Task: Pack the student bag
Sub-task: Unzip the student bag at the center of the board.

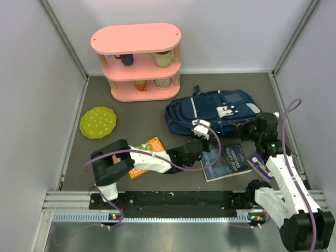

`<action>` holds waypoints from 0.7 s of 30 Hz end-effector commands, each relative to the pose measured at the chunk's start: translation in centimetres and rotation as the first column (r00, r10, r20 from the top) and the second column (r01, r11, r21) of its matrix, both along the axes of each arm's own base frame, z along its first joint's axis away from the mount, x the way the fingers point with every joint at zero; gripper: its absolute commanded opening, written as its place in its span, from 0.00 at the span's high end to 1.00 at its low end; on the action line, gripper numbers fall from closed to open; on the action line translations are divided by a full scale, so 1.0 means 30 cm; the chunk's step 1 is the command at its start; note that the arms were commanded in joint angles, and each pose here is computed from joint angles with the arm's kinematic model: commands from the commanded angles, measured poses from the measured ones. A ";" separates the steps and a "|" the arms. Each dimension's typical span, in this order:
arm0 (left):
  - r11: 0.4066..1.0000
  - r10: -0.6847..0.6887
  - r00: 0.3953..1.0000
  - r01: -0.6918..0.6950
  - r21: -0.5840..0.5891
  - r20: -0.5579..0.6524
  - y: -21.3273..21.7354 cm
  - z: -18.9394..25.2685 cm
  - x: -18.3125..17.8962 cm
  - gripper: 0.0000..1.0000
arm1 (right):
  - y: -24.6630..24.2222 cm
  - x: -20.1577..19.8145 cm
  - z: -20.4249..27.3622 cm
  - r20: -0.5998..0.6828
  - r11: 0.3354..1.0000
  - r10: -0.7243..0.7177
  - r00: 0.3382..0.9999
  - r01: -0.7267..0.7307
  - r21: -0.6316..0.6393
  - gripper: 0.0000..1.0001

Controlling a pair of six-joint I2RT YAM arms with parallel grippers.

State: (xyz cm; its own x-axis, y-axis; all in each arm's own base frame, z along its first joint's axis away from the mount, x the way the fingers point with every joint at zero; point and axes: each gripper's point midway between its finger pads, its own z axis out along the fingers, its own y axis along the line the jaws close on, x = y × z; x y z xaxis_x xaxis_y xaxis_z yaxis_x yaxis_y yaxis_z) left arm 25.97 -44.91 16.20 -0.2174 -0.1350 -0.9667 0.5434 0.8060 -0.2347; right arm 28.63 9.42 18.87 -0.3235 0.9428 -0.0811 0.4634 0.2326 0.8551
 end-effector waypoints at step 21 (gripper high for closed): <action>0.767 -0.598 0.749 0.638 0.069 -0.285 0.206 -0.019 -0.518 1.00 | -0.316 0.468 -0.052 0.123 0.931 0.281 0.952 -0.240 -0.274 0.99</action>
